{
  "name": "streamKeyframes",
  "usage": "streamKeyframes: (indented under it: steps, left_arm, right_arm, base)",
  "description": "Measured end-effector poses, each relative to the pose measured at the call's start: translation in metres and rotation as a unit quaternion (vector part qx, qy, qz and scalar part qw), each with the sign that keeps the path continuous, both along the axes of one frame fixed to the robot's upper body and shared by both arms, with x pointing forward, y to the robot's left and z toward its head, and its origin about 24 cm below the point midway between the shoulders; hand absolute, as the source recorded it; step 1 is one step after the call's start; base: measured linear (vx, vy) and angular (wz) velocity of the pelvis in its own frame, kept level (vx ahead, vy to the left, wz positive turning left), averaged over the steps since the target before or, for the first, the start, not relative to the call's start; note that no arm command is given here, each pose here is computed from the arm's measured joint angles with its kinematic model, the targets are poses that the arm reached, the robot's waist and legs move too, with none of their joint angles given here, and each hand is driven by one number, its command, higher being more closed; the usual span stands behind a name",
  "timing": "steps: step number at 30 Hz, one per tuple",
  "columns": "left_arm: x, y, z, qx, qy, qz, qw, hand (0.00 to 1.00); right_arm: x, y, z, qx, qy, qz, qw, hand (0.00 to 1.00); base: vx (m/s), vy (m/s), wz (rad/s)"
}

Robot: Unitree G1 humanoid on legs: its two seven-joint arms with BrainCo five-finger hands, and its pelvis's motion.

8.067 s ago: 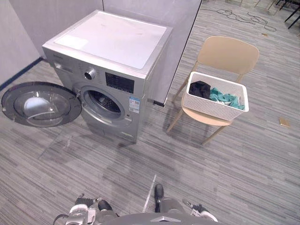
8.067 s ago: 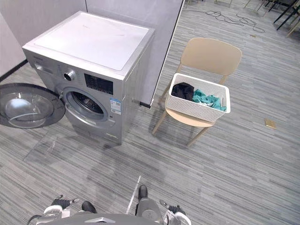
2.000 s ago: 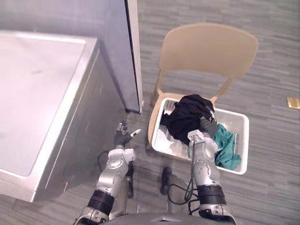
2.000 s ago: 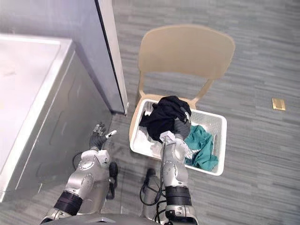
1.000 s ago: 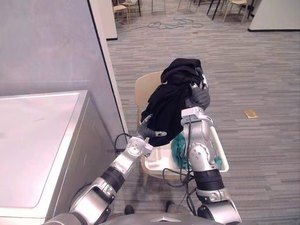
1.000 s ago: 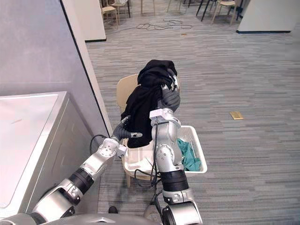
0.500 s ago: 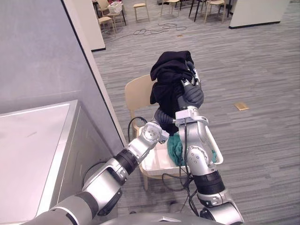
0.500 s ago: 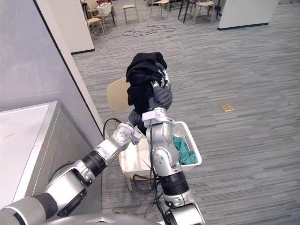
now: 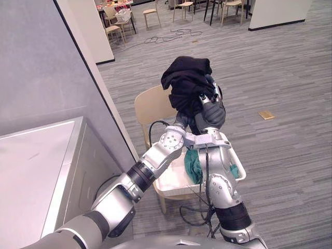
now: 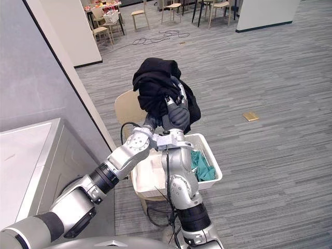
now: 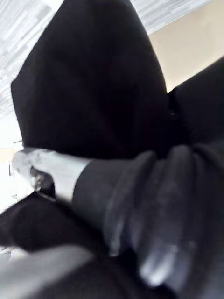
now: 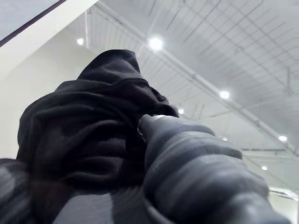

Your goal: Pick up the laundry basket with both hands and put the clothes into the washing machine.

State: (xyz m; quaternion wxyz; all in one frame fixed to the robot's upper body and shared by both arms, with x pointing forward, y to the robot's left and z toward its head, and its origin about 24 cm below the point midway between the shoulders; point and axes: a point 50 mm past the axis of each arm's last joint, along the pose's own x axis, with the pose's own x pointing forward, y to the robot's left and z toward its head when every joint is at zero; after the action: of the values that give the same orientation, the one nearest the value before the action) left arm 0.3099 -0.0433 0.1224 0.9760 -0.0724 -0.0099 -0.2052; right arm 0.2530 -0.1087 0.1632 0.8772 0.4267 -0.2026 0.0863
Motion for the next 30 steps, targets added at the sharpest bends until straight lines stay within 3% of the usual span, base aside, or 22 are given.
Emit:
streamKeyframes:
  steps: [5,6,14,30]
  left_arm:
    - [-0.004,0.007,-0.003,-0.046,0.026,0.019,0.998,0.0]
    - [-0.004,0.008,-0.005,-0.049,0.031,0.023,0.998,1.0]
    - [-0.004,0.014,0.008,-0.082,0.011,0.034,0.996,1.0]
    - [-0.006,0.013,0.014,-0.098,0.001,0.031,0.995,1.0]
  right_arm:
    - [-0.005,-0.011,-0.005,0.008,0.004,-0.022,1.0,1.0]
    - [-0.006,-0.012,-0.007,0.008,0.009,-0.025,1.0,1.0]
    - [-0.009,-0.027,-0.021,0.01,0.04,-0.061,0.997,1.0]
    - [-0.009,-0.028,-0.025,0.012,0.046,-0.066,0.997,1.0]
  base:
    - [0.01,-0.024,-0.01]
    - [0.0,0.0,0.0]
    - [0.0,0.0,0.0]
    - [0.0,-0.004,0.0]
